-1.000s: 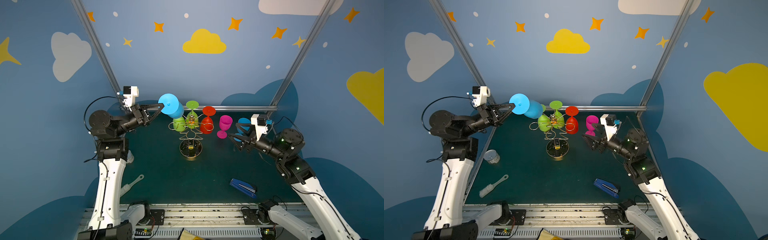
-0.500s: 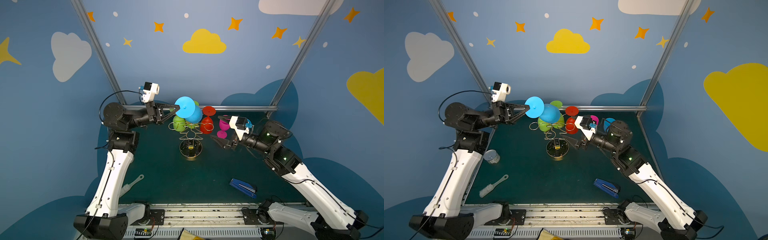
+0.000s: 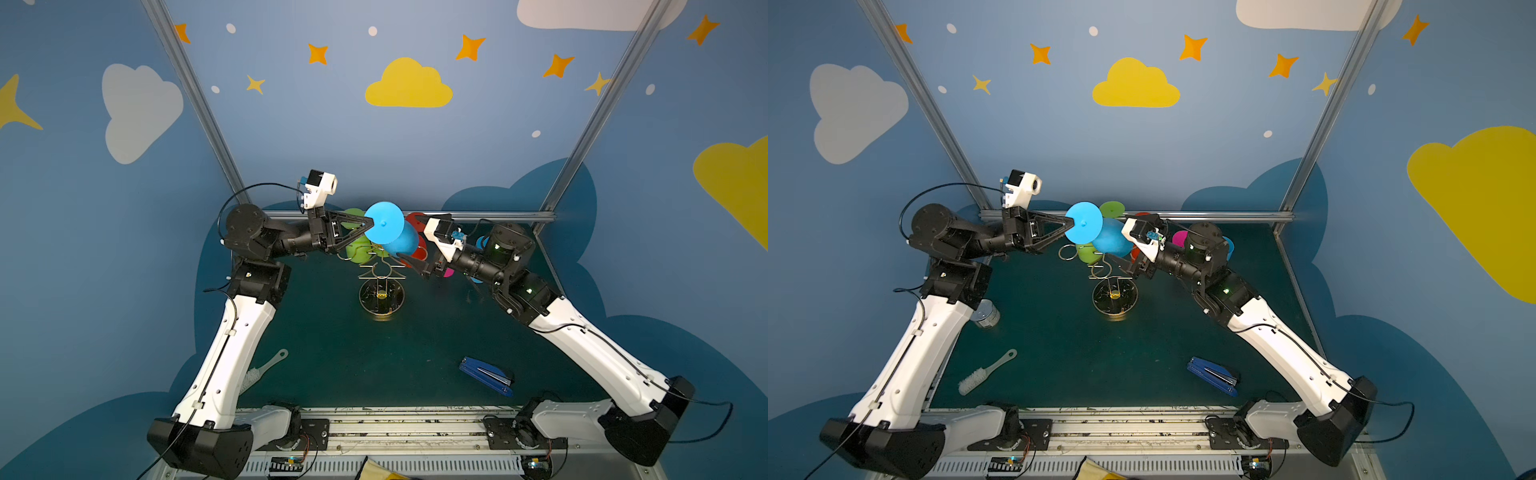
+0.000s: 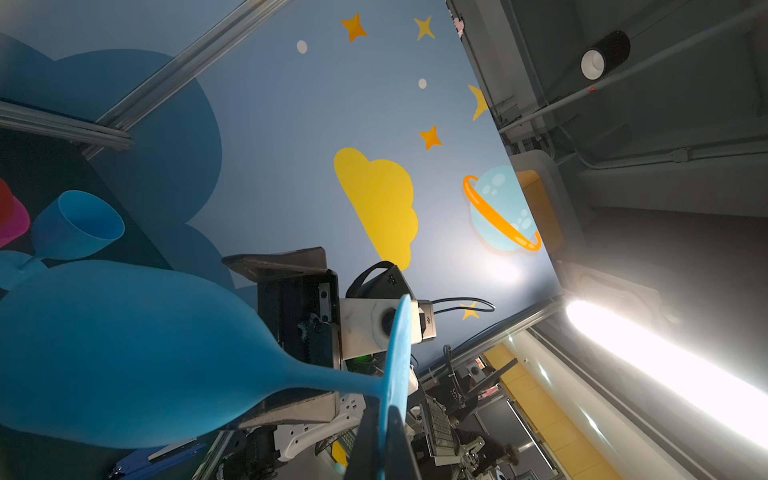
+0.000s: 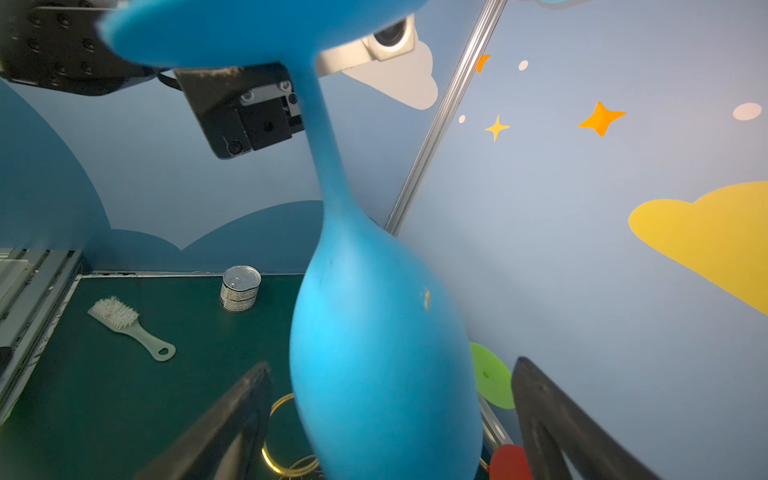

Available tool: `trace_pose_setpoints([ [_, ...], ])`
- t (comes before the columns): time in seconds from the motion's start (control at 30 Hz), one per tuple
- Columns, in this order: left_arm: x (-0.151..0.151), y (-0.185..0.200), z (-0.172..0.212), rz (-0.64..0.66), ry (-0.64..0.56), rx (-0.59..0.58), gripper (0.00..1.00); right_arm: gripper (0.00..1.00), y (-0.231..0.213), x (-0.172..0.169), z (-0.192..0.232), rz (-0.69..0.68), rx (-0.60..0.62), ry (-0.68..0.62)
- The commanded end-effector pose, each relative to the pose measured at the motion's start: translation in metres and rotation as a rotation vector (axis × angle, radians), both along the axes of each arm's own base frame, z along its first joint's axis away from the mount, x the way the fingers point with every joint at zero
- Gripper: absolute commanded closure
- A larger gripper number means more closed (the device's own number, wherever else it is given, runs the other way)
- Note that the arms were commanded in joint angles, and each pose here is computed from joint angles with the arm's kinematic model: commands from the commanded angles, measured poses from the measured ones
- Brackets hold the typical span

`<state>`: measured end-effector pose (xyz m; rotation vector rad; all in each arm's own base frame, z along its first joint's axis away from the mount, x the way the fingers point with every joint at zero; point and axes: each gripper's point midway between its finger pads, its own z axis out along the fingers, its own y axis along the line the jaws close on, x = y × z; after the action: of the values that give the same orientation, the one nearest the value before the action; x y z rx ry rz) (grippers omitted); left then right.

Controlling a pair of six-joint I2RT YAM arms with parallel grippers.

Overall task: Take the wine glass off the wine glass rack
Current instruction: 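Close the right gripper on the blue glass stem beside the left gripper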

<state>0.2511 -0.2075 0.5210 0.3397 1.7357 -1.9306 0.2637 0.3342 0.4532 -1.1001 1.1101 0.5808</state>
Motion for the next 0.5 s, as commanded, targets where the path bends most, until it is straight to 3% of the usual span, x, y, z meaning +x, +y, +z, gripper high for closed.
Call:
trace_pose_setpoints([
  [0.0,-0.005,-0.002,0.003,0.003,-0.029,-0.008,0.96,0.11,0.003,0.0,0.024,0.007,0.045,-0.049],
  [0.47,-0.005,-0.006,0.003,-0.006,-0.025,-0.023,0.96,0.11,0.027,0.002,0.001,0.068,0.022,0.038],
])
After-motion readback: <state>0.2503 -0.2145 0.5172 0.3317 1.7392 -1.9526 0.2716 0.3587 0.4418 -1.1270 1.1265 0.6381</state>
